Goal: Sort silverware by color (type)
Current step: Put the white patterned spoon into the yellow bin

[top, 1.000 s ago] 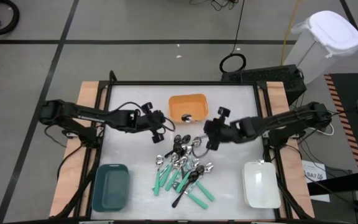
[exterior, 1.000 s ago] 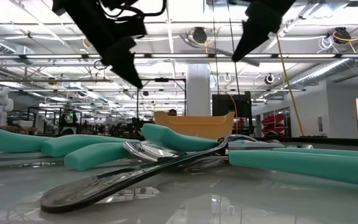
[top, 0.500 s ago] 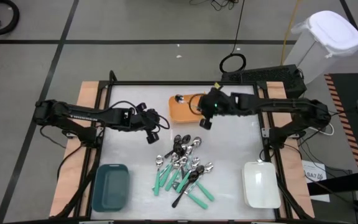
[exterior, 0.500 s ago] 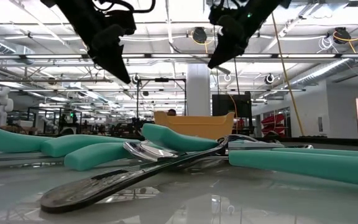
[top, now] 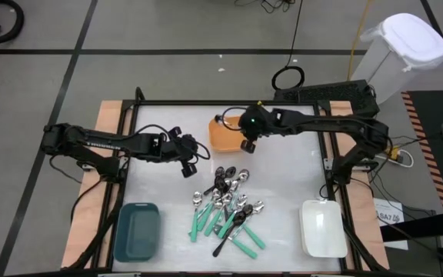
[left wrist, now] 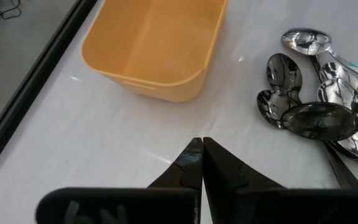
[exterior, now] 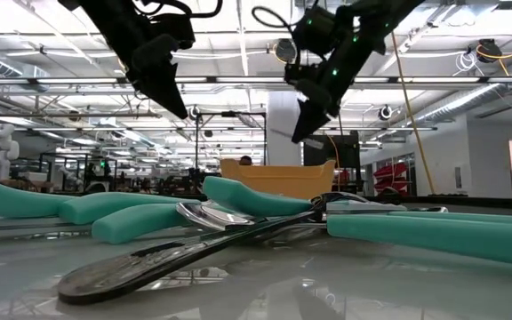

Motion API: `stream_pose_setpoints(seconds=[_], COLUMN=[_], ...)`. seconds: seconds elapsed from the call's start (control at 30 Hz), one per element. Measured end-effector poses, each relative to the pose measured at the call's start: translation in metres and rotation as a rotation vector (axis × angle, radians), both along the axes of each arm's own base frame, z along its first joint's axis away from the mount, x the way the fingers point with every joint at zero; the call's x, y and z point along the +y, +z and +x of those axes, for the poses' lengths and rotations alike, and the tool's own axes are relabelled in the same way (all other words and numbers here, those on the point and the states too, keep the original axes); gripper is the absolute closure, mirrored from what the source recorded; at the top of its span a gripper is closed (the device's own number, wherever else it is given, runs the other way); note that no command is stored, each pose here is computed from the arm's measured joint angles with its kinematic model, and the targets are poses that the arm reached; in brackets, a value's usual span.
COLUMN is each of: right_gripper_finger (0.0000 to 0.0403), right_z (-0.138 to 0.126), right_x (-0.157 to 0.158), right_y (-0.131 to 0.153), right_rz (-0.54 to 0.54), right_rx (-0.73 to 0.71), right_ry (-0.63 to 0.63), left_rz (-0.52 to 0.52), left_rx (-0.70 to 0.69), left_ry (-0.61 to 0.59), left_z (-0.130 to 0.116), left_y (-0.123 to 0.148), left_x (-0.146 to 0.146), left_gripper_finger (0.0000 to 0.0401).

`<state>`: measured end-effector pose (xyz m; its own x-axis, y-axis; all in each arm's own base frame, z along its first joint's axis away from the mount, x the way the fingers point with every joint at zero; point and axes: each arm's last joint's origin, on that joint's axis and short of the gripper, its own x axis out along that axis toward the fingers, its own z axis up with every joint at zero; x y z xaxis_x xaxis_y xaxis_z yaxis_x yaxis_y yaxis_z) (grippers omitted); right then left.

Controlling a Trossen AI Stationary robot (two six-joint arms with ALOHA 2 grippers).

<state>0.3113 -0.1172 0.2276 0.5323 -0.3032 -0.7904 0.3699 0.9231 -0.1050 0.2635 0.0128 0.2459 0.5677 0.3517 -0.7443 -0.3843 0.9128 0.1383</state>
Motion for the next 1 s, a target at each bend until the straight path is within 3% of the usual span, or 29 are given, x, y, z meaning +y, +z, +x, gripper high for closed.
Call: stream_pose_setpoints(seconds=[0.3, 1.0], right_gripper_finger=[0.0371, 0.0365], right_z=[0.007, 0.019], right_x=[-0.014, -0.018], right_y=[-0.031, -0.063], right_rz=[0.027, 0.015], right_rx=[0.08, 0.15], right_ry=[-0.022, 0.037], left_rz=[0.001, 0.007], left_rx=[0.0, 0.002], left_ry=[0.0, -0.006], left_z=[0.0, 0.0], left_y=[0.0, 0.0], left_x=[0.0, 0.0], left_gripper_finger=[0.0386, 0.0386])
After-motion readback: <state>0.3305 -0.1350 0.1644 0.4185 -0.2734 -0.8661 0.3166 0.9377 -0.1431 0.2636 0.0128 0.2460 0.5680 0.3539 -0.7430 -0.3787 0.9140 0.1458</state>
